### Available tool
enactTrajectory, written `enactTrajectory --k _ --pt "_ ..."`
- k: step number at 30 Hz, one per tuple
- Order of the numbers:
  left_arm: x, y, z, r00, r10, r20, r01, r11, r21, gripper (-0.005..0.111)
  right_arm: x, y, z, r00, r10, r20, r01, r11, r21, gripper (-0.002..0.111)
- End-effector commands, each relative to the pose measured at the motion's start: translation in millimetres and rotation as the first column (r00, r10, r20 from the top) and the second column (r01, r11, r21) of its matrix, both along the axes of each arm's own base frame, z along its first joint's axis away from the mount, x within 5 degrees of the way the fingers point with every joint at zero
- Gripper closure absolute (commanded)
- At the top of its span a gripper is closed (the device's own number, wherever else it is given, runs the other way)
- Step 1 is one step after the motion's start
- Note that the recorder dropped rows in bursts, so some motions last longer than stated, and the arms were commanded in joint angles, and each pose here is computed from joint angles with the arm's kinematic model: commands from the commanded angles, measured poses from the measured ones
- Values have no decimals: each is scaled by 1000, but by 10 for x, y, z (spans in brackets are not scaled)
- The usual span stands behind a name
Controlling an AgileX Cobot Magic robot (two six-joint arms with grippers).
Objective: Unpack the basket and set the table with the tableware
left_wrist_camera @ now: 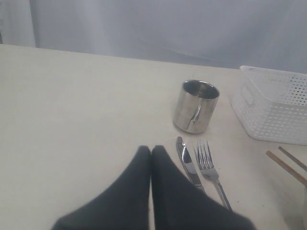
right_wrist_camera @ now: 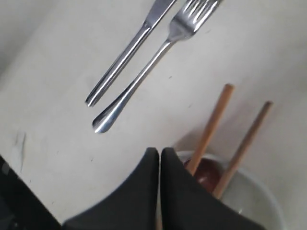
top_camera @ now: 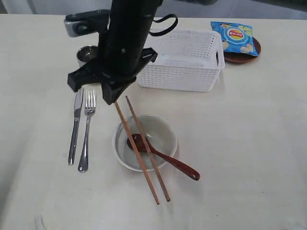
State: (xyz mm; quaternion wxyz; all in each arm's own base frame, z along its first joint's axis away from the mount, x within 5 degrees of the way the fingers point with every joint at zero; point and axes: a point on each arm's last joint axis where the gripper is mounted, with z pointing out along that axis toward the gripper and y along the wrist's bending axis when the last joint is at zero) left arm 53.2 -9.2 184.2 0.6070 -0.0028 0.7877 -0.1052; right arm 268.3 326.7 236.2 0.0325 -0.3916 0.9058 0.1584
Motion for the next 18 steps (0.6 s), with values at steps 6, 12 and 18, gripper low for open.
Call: enactTrajectory --k 6,12,18 --pt "1 0 3 1000 1 11 -1 1000 -5 107 -497 67 -146 996 83 30 -79 990 -120 109" --pt "1 0 3 1000 1 11 -1 1000 -5 107 -544 9 -270 996 81 41 -72 979 -192 109" --pt "1 0 3 1000 1 11 -1 1000 -5 107 -546 41 -279 996 70 60 -59 983 -175 109"
